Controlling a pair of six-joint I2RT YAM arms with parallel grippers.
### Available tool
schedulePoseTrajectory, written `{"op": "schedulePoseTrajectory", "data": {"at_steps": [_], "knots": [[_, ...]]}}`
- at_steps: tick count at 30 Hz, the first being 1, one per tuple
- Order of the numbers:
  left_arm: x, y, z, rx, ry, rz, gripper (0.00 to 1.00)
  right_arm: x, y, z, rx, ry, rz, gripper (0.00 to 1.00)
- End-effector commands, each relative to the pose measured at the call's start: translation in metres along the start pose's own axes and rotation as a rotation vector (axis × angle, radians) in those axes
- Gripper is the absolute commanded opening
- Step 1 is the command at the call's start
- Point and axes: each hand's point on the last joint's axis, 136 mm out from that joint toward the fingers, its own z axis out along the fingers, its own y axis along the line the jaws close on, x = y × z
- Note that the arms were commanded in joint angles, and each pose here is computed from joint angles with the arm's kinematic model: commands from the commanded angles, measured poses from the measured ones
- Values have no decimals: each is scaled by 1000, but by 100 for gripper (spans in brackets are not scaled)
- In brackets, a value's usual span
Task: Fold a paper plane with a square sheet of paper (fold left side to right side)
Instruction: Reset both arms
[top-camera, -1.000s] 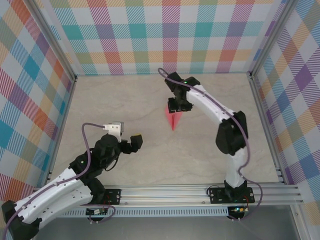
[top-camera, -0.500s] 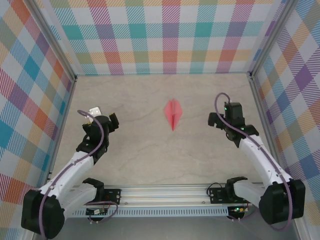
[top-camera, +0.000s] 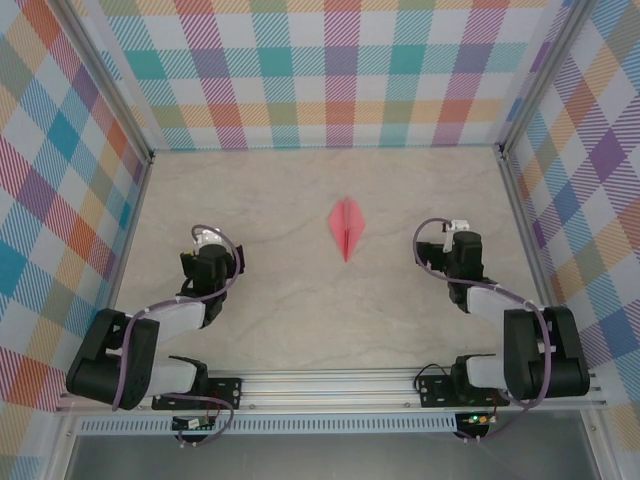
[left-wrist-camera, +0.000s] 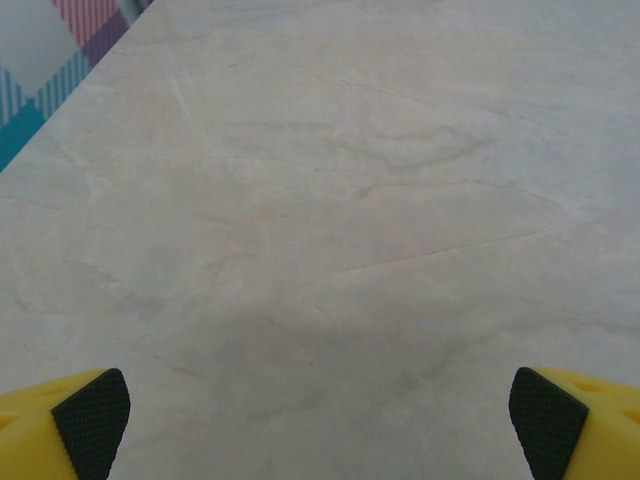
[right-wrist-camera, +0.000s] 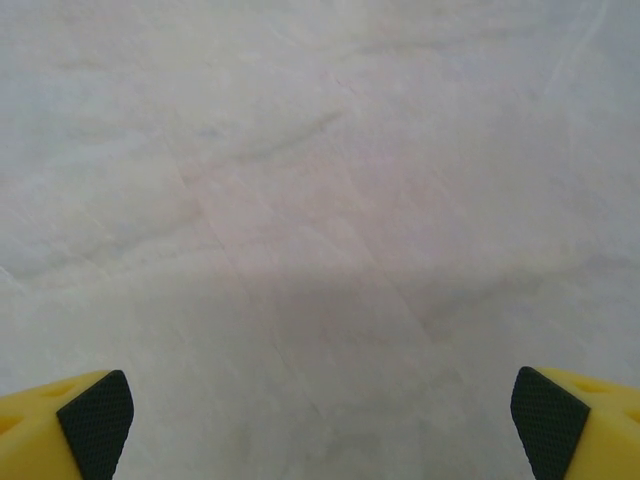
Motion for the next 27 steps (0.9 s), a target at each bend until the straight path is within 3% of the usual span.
{"op": "schedulePoseTrajectory", "data": {"at_steps": [1, 5, 10, 27], "knots": [[-34, -9, 6, 96, -149, -28, 100, -45, 14, 7, -97, -190, -46, 100], [-14, -12, 29, 140, -136, -67, 100, -32, 8, 25, -135, -171, -3, 100], [-13, -14, 46, 169, -38, -79, 100, -30, 7, 25, -148, -156, 6, 100], [-11, -13, 47, 178, -31, -83, 100, -31, 8, 25, -147, -157, 1, 100]]}}
